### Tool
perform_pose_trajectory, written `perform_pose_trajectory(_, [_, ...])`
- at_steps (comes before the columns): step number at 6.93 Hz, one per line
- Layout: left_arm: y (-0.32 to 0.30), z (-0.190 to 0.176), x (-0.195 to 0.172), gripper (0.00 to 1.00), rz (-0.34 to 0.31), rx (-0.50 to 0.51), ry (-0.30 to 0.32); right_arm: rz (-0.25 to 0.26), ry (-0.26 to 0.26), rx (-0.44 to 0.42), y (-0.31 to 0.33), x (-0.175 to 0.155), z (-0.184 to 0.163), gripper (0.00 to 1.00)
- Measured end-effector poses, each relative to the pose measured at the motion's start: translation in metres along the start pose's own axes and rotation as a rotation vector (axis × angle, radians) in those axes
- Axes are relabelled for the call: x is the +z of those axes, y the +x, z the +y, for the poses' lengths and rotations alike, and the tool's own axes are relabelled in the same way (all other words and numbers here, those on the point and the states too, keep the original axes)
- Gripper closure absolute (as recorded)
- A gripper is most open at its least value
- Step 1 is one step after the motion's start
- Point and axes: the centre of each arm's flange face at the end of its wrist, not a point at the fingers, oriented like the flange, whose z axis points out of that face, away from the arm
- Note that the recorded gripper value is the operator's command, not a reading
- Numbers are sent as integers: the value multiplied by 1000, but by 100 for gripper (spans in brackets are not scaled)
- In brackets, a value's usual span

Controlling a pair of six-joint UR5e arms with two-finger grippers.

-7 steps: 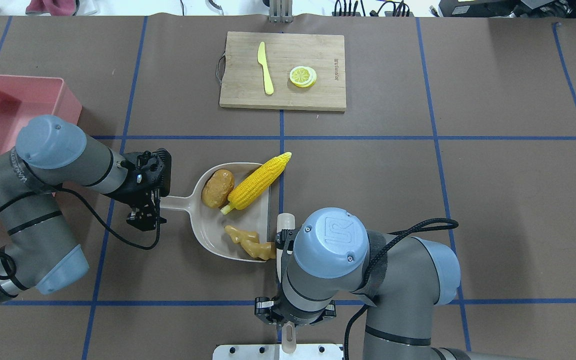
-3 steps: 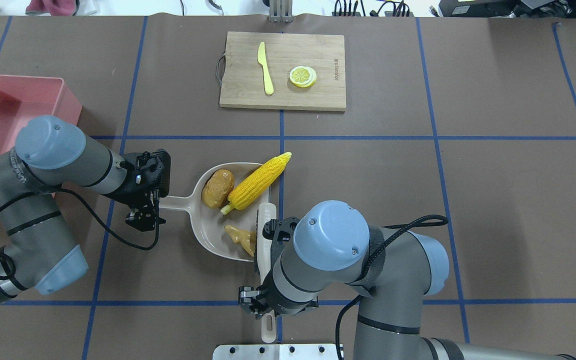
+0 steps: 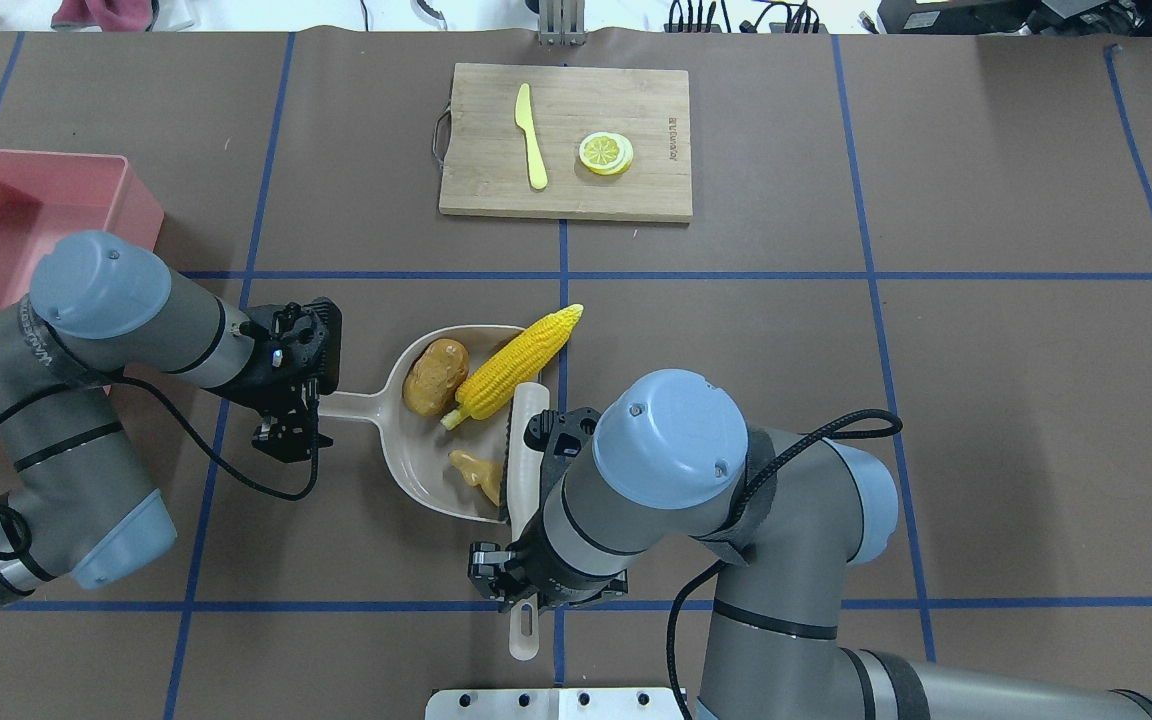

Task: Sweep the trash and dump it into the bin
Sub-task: 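Sweep the ginger farther into the dustpan with the brush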

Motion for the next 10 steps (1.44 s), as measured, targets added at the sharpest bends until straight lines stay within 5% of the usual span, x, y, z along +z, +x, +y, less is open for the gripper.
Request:
perform_pose_trajectory(4, [1, -3, -2, 8, -1, -2, 9, 168, -33, 67, 27, 3, -7, 100])
perform_pose_trajectory(7, [1, -5, -5, 12, -4, 0, 14, 225, -55, 72, 20, 32, 1, 100])
perform_pose_trajectory(10, [1, -4, -4, 12, -4, 0, 13, 209, -68, 59, -11, 39, 6, 100])
